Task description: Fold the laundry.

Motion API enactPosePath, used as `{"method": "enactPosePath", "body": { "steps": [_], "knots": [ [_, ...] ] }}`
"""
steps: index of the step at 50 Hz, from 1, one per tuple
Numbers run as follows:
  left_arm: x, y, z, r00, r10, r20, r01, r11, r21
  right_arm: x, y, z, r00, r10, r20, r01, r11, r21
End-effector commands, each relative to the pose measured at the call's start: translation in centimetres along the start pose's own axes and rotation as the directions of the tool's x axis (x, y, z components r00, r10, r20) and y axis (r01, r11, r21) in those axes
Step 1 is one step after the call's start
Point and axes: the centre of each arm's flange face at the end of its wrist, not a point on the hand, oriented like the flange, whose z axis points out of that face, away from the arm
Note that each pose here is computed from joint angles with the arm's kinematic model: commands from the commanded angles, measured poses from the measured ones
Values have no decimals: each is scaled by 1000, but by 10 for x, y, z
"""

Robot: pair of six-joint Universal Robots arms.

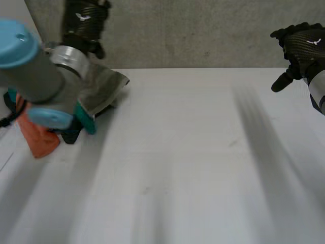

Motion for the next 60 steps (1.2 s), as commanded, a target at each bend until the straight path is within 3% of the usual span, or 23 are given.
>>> {"method": "enactPosePath", "body": {
  "steps": [1, 10, 18, 33, 37, 38, 41, 43, 46, 49, 50, 53, 57, 60],
  "knots": [
    [-62, 81, 29, 997, 76, 28, -73, 994, -84, -4, 14, 2, 1000, 0, 11, 0, 999, -39],
    [-90, 162, 42, 972, 234, 23, -228, 961, -154, -8, 30, 7, 1000, 3, 23, -2, 997, -83],
    [-87, 214, 46, 966, 257, -8, -255, 956, -147, -19, 46, 9, 999, -6, 49, 12, 992, -125],
    [-80, 232, 51, 965, 261, 4, -258, 958, -127, -29, 55, 9, 995, -59, 80, 70, 987, -147],
    [-71, 201, 57, 968, 250, 21, -246, 963, -107, -29, 56, 9, 995, -60, 80, 72, 986, -148],
    [-70, 160, 66, 972, 230, 43, -228, 972, -53, -29, 56, 9, 995, -60, 82, 72, 986, -148],
    [-70, 93, 72, 984, 162, 69, -165, 985, 41, -30, 55, 8, 995, -60, 83, 72, 986, -147],
    [-72, 30, 71, 994, 74, 75, -84, 985, 152, -30, 54, 7, 995, -59, 84, 71, 987, -146],
    [-75, -52, 61, 997, -46, 63, 24, 947, 322, -31, 52, 6, 995, -59, 86, 71, 987, -142],
    [-62, -98, 48, 990, -141, -2, 130, 906, 403, -30, 50, 6, 995, -60, 83, 71, 988, -135],
    [-45, -121, 37, 978, -199, -67, 208, 880, 426, -29, 46, 5, 995, -62, 79, 71, 990, -125],
    [-15, -153, 16, 946, -271, -176, 322, 841, 434, -26, 39, 4, 996, -61, 67, 68, 992, -108],
    [46, -176, -28, 848, -387, -363, 505, 798, 329, -19, 30, 3, 998, -54, 44, 57, 995, -86],
    [78, -166, -48, 786, -442, -432, 569, 791, 225, -17, 27, 2, 998, -55, 36, 58, 995, -77]
  ]
}}
